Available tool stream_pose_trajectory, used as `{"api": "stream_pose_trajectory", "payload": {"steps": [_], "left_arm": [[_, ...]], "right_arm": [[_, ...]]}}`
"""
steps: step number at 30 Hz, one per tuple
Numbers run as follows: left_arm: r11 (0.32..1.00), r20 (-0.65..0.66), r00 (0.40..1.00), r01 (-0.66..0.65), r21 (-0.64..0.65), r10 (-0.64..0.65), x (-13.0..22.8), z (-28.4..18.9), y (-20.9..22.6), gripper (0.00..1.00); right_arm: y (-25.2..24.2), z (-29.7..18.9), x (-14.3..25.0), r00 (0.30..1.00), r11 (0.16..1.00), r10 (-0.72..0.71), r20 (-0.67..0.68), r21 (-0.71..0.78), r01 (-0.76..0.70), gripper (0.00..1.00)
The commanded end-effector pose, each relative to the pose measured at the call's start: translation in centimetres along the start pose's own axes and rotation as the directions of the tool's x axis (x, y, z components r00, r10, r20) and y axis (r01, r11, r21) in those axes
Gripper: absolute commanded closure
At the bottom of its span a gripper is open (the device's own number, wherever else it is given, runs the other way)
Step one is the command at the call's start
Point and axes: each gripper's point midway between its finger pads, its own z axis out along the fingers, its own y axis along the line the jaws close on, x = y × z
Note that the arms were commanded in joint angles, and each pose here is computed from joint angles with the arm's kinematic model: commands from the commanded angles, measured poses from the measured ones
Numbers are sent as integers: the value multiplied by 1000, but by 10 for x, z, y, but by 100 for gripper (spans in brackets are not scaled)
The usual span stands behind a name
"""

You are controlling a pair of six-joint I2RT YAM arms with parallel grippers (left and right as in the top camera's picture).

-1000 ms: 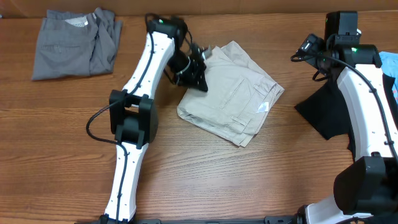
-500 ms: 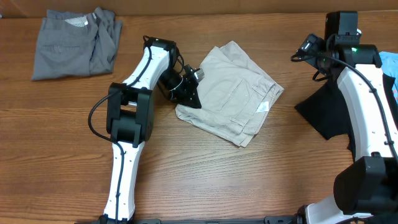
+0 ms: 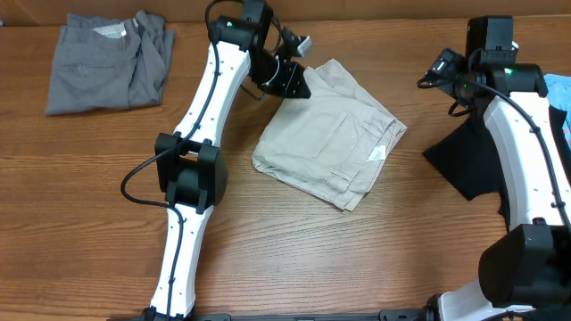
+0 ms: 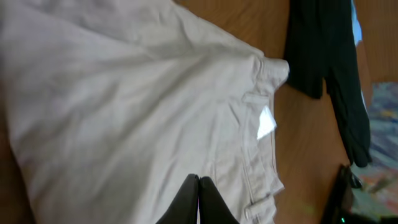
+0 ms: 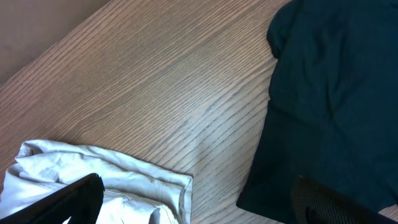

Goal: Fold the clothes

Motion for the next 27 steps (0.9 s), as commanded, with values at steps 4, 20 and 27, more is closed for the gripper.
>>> {"api": "stream_pose_trajectory", "payload": {"steps": [4,20,27], "left_arm": [[994,3,994,108,33,-108,1,33,21,95],[963,50,963,262,56,-265,-8,63,67,92],[976,57,975,215,36,-217,-16,-14,15,83]], "right_arm": [[2,-5,-7,1000,1000,3,22,-10,-3,0],[2,-5,-7,1000,1000,3,21,-10,-3,0],[2,-5,-7,1000,1000,3,21,-10,-3,0]]}}
